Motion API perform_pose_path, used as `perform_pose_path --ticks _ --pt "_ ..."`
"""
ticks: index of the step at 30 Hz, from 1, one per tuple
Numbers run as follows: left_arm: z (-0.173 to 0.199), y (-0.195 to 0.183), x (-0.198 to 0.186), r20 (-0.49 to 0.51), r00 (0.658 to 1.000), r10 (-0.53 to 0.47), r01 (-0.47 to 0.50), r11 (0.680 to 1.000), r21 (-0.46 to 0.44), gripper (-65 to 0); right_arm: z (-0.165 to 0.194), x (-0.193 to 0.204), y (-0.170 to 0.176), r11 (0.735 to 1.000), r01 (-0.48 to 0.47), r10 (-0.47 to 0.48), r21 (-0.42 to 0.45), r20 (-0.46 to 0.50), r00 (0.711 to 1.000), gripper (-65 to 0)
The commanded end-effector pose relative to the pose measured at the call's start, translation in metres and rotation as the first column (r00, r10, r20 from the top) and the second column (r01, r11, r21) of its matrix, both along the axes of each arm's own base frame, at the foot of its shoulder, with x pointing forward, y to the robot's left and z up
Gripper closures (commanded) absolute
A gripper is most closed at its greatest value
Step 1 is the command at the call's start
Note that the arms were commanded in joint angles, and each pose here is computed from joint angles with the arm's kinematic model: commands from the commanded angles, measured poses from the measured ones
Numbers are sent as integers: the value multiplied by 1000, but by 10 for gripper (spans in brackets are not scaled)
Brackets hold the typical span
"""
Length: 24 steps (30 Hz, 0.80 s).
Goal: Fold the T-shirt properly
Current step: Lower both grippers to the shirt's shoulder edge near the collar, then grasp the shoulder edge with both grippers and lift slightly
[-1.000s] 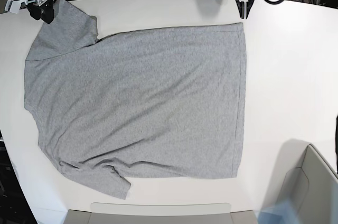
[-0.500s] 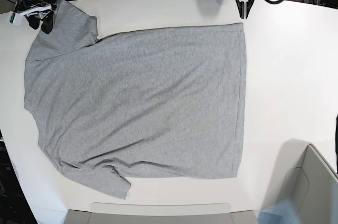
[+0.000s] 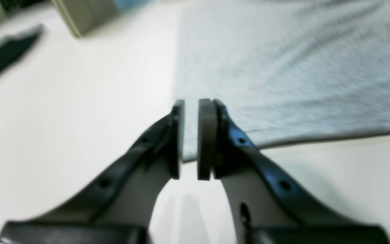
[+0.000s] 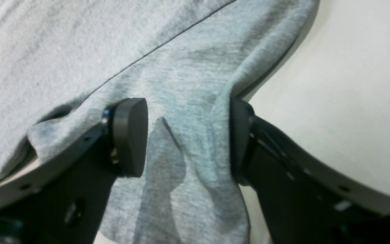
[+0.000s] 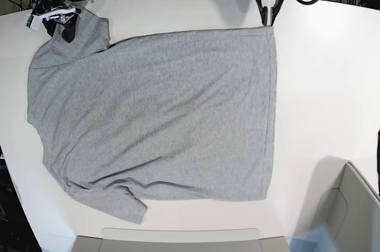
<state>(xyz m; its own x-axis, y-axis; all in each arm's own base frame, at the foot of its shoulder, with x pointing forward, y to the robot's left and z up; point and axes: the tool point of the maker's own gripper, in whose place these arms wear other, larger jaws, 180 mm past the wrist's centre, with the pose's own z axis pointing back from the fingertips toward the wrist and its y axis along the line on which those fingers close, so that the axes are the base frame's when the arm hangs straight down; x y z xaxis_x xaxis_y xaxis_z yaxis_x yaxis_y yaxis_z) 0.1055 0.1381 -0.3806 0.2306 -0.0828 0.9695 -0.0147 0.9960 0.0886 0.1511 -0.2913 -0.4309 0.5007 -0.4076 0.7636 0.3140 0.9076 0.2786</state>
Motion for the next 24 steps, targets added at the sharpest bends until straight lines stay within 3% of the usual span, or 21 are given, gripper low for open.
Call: perform_pose_path --ticks 1,3,6,10,13,17,24 --pt "14 -5 5 31 999 19 -17 998 -54 -140 -57 -59 30 991 -116 133 66 -372 919 -353" --pt "21 -4 15 0 996 91 -89 980 -179 -183 -56 -58 28 991 -116 131 62 -372 919 -353" --pt "23 13 25 -92 982 165 -187 916 -354 -213 -50 -54 24 992 -123 129 41 -363 923 -353" --pt "-6 29 22 -331 936 116 -279 817 -505 -212 -46 -52 21 991 -129 128 23 -358 925 -353" --pt "-20 44 31 -426 900 88 -336 762 -554 -212 -45 -51 19 991 -129 127 17 -357 926 -353" --pt "-46 44 23 -526 850 38 -369 755 -542 -212 -45 -51 19 991 -129 127 17 -357 926 -353" --pt "-70 43 25 -593 805 13 -401 749 -528 -212 -45 -50 20 991 -135 133 19 -356 925 -353"
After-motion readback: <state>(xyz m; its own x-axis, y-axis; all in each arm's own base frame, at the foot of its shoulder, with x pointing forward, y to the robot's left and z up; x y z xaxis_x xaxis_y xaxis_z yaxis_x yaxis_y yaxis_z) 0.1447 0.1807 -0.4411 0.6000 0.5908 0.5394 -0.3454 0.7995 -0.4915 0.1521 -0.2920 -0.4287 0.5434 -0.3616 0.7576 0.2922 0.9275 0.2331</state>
